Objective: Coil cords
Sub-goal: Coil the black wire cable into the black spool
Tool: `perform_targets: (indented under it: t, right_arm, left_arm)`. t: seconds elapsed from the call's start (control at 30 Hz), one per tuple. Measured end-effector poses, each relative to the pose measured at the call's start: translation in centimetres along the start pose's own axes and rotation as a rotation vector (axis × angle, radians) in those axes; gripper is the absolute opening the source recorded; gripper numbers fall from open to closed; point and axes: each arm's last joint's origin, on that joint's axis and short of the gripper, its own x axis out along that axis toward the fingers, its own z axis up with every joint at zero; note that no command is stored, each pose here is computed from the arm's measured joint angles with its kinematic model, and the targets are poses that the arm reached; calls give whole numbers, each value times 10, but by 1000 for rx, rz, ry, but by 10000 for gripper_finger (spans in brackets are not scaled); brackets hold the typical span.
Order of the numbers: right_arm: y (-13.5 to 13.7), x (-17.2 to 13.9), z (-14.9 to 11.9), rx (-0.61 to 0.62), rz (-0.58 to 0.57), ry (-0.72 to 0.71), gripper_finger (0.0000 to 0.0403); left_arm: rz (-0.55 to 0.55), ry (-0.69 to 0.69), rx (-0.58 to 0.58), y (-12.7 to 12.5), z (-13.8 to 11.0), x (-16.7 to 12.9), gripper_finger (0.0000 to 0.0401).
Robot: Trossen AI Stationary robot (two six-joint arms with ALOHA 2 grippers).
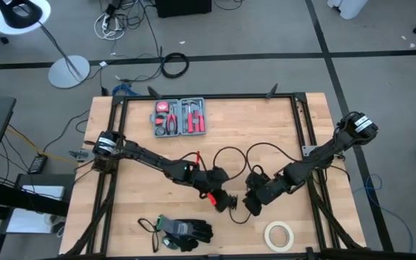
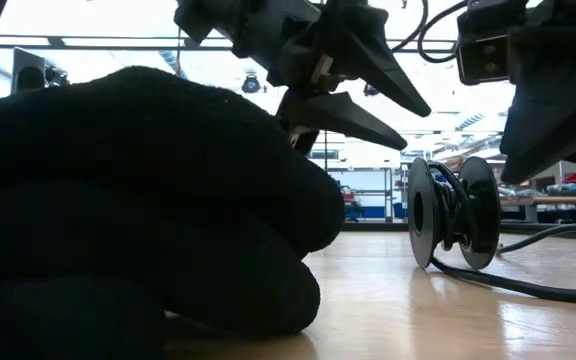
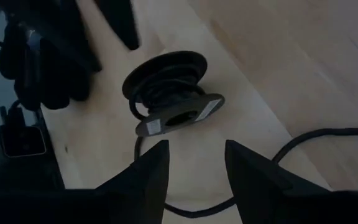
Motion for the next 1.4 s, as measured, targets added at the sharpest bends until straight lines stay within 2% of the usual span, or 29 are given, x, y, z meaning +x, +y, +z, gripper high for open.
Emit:
perform_targets:
  t: [0.17,0.4,0.6,0.8,0.93,1.03,1.13,1.27,1.4]
  right_arm:
    - [1,2,-4,-43,-11,-25,156]
    - [-7,19,-15,-150,-103,22,155]
    - [-9,20,-22,-205,-133,48,155]
    - [-7,12,-28,-234,-154,26,155]
    - [-6,2,-26,-240,-149,-5,155]
    - [-7,-5,-27,-258,-161,-13,155]
    - [-5,-9,-28,-283,-152,-22,155]
    - [-8,-13,-28,-290,-177,-19,155]
    - [-10,-14,-28,-293,-200,-11,155]
  left_arm:
    - [-6,24,-112,2,0,2,119]
    - [9,50,-235,8,-3,8,119]
    - [-76,94,-259,5,5,8,119]
    - [-198,182,-182,-8,16,3,119]
    - [-185,251,-183,-6,11,3,119]
    - [-205,268,-137,-7,10,3,119]
    - [-211,290,-30,-18,8,0,119]
    - [-185,297,174,-39,15,-11,119]
    - [-129,272,425,-63,22,-27,119]
